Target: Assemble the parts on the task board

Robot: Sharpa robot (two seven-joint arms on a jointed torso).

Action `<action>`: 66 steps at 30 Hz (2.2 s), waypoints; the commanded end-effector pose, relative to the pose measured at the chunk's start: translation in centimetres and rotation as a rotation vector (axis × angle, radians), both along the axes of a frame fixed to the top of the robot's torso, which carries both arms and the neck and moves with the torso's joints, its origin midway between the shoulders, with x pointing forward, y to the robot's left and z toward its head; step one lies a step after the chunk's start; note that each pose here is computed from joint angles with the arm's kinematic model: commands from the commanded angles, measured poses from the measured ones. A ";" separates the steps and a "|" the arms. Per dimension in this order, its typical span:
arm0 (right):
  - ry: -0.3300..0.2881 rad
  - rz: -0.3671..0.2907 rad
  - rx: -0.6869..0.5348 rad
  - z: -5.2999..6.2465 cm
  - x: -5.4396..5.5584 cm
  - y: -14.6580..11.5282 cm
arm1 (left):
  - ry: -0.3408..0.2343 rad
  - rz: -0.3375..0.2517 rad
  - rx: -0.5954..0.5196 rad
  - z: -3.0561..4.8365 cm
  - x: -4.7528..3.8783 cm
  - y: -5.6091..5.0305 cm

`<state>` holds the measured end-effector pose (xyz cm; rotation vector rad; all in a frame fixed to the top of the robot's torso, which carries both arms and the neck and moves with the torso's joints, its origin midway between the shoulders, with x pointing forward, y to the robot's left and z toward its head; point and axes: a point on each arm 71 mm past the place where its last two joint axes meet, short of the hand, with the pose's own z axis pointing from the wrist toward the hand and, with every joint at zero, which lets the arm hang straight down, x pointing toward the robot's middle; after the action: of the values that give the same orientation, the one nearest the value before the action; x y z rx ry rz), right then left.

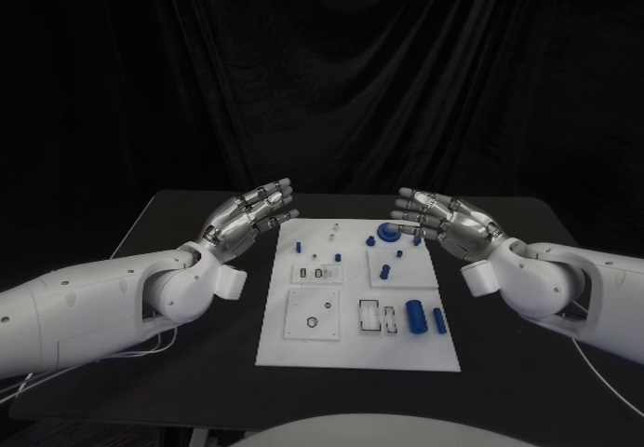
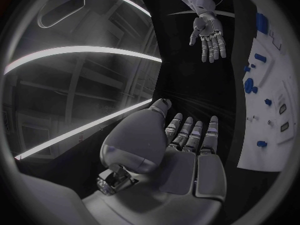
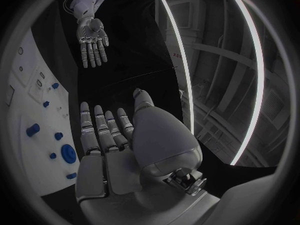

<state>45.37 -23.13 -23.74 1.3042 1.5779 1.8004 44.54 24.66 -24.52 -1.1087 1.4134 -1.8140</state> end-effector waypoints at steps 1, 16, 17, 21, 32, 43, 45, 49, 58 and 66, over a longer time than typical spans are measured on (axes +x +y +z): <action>-0.093 0.027 -0.099 1.6 0.4 -0.3 | -0.156 0.058 -0.076 1.43 -0.32 0.7; -0.434 0.158 -0.689 7.9 3.5 0.1 | -0.203 0.093 -0.081 2.79 -0.80 1.8; -0.472 0.170 -0.754 8.2 3.6 0.2 | -0.209 0.095 -0.082 2.98 -0.74 1.8; -0.607 0.208 -0.989 8.9 3.9 0.7 | -0.229 0.101 -0.083 3.60 -0.50 2.0; -0.890 0.216 -1.459 10.1 4.7 1.7 | -0.266 0.101 -0.099 5.02 -0.53 2.0; -1.000 0.167 -1.616 10.6 4.9 2.1 | -0.300 0.094 -0.103 5.74 -0.57 2.0; -1.011 0.163 -1.636 10.6 4.9 2.2 | -0.303 0.092 -0.104 5.78 -0.60 2.0; -1.034 0.158 -1.667 10.6 5.1 2.4 | -0.307 0.092 -0.101 5.83 -0.65 2.0; -1.054 0.160 -1.677 10.3 5.3 2.8 | -0.306 0.096 -0.096 5.88 -0.82 2.0; -1.043 0.162 -1.681 9.6 5.4 2.7 | -0.299 0.089 -0.095 5.83 -0.82 1.8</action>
<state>50.64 -20.27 -14.13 -0.4915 1.6336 0.4170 43.97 26.13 -20.59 -1.0322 1.3594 -1.7881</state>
